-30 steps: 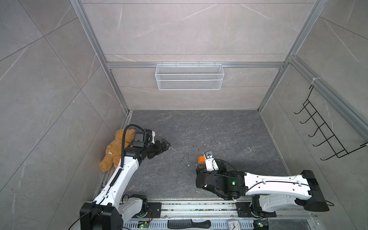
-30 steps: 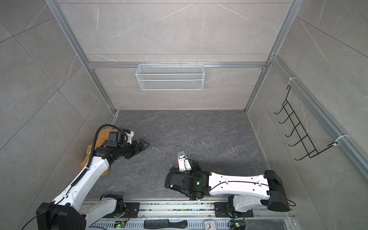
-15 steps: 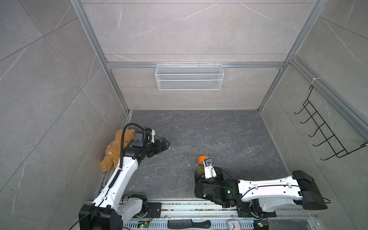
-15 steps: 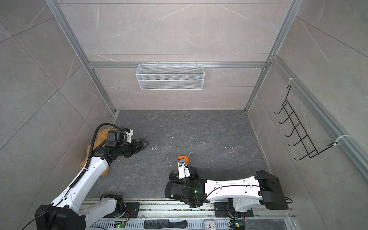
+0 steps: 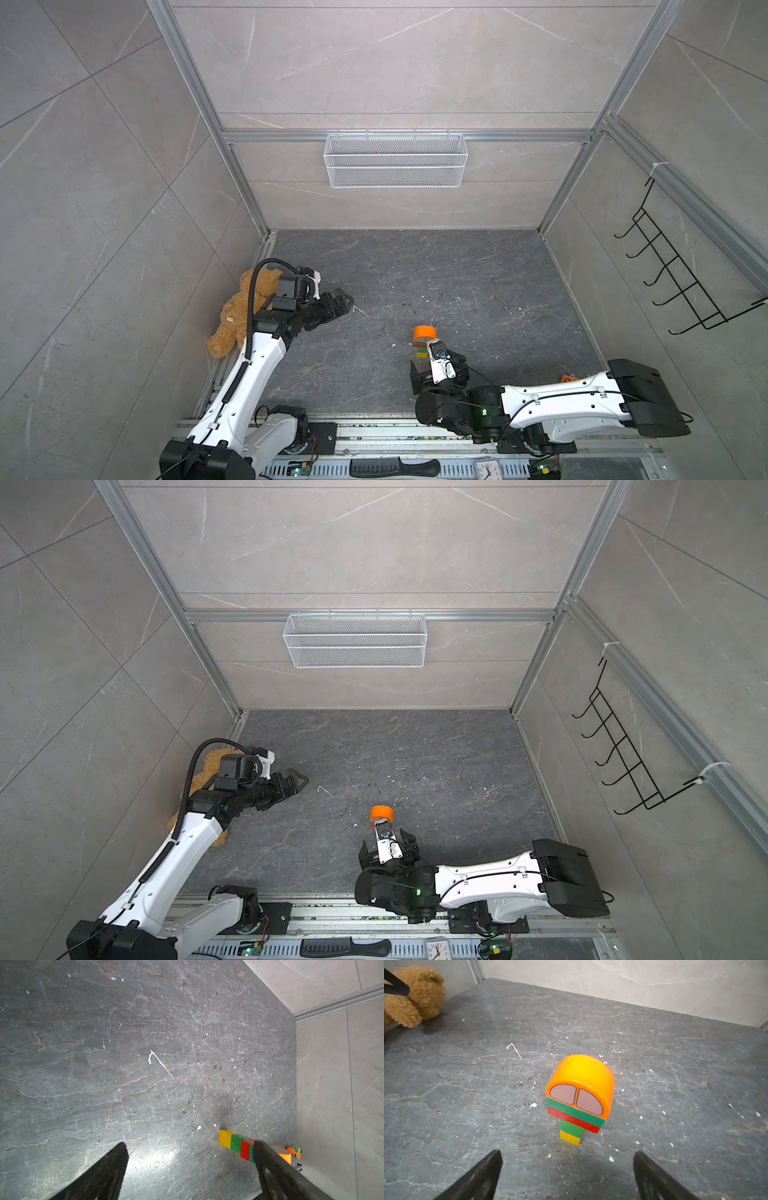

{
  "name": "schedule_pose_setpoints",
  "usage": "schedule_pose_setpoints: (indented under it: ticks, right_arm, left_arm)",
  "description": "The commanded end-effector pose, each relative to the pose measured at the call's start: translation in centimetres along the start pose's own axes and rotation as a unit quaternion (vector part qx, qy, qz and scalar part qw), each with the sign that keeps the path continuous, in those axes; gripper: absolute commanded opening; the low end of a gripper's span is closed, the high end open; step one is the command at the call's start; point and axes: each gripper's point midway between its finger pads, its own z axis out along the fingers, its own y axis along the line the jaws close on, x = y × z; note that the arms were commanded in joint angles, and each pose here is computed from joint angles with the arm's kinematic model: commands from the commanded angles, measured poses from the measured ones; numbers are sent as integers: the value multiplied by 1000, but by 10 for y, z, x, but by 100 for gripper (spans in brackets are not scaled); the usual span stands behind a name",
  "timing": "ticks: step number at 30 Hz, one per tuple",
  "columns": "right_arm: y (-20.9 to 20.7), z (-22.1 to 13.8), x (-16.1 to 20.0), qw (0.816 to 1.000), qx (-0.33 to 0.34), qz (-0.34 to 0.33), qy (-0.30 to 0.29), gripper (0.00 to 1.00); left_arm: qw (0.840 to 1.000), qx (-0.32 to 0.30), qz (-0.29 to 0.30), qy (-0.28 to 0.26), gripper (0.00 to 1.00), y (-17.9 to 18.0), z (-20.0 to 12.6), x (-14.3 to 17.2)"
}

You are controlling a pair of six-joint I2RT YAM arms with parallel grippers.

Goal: Assemble an ice cream with lego
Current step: Adjust the lego brick at the center of the board.

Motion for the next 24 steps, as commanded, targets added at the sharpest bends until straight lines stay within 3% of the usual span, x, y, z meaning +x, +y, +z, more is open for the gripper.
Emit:
schedule_pose_setpoints:
  ticks: [1,15,24]
  right_arm:
    - [8,-5,-8,999,-11,2,-41,100]
    - [9,6,-11,991,-12,11,-133,100]
    - [-2,27,-20,988,39,22,-146,100]
  left_arm:
    - [1000,-4,-5,-8,96,1,-9,0]
    - [1000,-24,3,-16,96,4,-20,2]
    - [1000,-24,5,-9,96,4,-18,2]
